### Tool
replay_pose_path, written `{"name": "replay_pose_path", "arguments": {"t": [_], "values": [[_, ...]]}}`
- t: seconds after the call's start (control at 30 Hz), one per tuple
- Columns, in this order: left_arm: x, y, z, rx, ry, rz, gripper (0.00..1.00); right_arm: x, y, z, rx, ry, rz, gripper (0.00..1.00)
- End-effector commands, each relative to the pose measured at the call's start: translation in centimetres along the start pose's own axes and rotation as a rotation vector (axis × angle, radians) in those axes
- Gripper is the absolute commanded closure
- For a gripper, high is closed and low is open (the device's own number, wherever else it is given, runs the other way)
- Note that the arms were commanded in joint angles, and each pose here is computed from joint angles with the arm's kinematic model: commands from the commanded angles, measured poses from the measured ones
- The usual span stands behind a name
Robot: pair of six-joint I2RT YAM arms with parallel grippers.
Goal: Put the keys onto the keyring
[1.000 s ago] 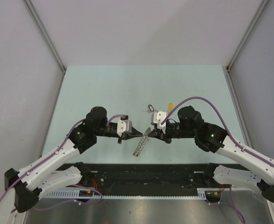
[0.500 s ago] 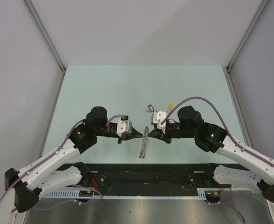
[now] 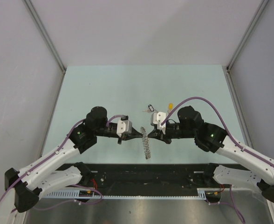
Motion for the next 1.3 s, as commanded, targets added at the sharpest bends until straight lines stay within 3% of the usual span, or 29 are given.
{"name": "replay_pose_path", "arguments": {"t": [0.0, 1.27], "values": [[-0.04, 0.05, -1.22, -0.048, -0.05, 0.012, 1.0, 0.39, -0.17, -1.94, 0.038, -0.062, 0.0, 1.0], [0.02, 0.12, -1.19, -0.046, -0.047, -0.003, 1.0, 1.11, -0.09, -1.97, 0.031, -0.06, 0.026, 1.0]]}}
Point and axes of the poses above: each gripper's point midway between its finger pads, its own x axis back along the fingers, its own y axis along the line the jaws close on, z = x × y, the point moved 9 cm from there along x, back along the fingers, and after that the axes turned 2 degrees about x, right-handed, at the moved point
